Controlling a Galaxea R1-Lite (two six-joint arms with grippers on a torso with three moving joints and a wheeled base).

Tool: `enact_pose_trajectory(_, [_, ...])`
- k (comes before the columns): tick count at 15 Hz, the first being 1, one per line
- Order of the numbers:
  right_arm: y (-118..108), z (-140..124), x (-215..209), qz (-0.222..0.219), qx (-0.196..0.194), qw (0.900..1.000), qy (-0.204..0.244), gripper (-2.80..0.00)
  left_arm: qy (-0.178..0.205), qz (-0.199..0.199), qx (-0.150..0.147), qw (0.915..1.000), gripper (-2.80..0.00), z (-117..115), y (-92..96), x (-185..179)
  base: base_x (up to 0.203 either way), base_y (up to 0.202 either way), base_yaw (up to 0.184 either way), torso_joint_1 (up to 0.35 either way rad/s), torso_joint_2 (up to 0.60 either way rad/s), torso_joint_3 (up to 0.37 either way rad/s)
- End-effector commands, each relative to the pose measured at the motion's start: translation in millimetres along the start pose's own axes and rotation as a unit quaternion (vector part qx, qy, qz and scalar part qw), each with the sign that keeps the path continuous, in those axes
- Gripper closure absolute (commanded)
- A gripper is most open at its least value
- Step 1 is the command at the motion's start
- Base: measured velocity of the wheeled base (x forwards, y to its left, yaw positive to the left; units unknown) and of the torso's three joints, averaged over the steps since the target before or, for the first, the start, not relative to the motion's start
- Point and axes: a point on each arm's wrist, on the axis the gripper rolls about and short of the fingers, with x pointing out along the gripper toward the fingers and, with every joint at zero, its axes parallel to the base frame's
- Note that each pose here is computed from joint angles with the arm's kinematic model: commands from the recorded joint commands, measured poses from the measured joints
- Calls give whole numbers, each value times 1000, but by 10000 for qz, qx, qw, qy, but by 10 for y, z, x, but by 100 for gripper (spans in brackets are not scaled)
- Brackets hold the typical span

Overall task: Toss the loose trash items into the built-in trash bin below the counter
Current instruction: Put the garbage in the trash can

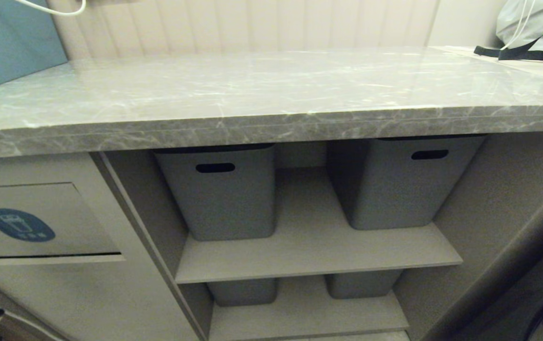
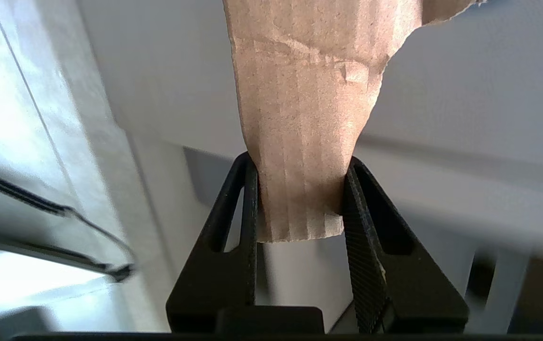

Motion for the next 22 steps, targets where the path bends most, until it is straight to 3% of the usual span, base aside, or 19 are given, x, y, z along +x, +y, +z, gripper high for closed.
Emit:
enact_pose_trajectory(1, [0, 0, -1, 2, -1, 10000, -3, 0, -99, 797, -151, 9967, 0, -22, -168, 485, 0, 0, 0, 0, 0, 0])
enact_pose_trajectory(3, [0, 0, -1, 2, -1, 10000, -3, 0, -61, 791, -692, 9944, 0, 146, -318, 805, 0, 0, 0, 0, 0, 0])
enact_pose_trajectory(4, [0, 0, -1, 2, -1, 10000, -3, 0, 29, 850, -816, 9930, 0, 194, -337, 942, 0, 0, 0, 0, 0, 0])
enact_pose_trajectory(6, [0, 0, -1, 2, -1, 10000, -3, 0, 597, 402, -1067, 9917, 0, 287, -426, 1160, 0, 0, 0, 0, 0, 0])
enact_pose_trajectory(8, [0, 0, -1, 2, -1, 10000, -3, 0, 1093, -41, -976, 9892, 0, 317, -504, 1274, 0, 0, 0, 0, 0, 0])
enact_pose_trajectory(11, [0, 0, -1, 2, -1, 10000, -3, 0, 1510, -313, -562, 9864, 0, 306, -524, 1293, 0, 0, 0, 0, 0, 0])
enact_pose_trajectory(14, [0, 0, -1, 2, -1, 10000, -3, 0, 1658, -278, -623, 9838, 0, 300, -528, 1371, 0, 0, 0, 0, 0, 0])
enact_pose_trajectory(17, [0, 0, -1, 2, -1, 10000, -3, 0, 1877, -674, -626, 9779, 0, 310, -607, 1505, 0, 0, 0, 0, 0, 0])
enact_pose_trajectory(22, [0, 0, -1, 2, -1, 10000, -3, 0, 1844, -944, -607, 9764, 0, 331, -650, 1653, 0, 0, 0, 0, 0, 0])
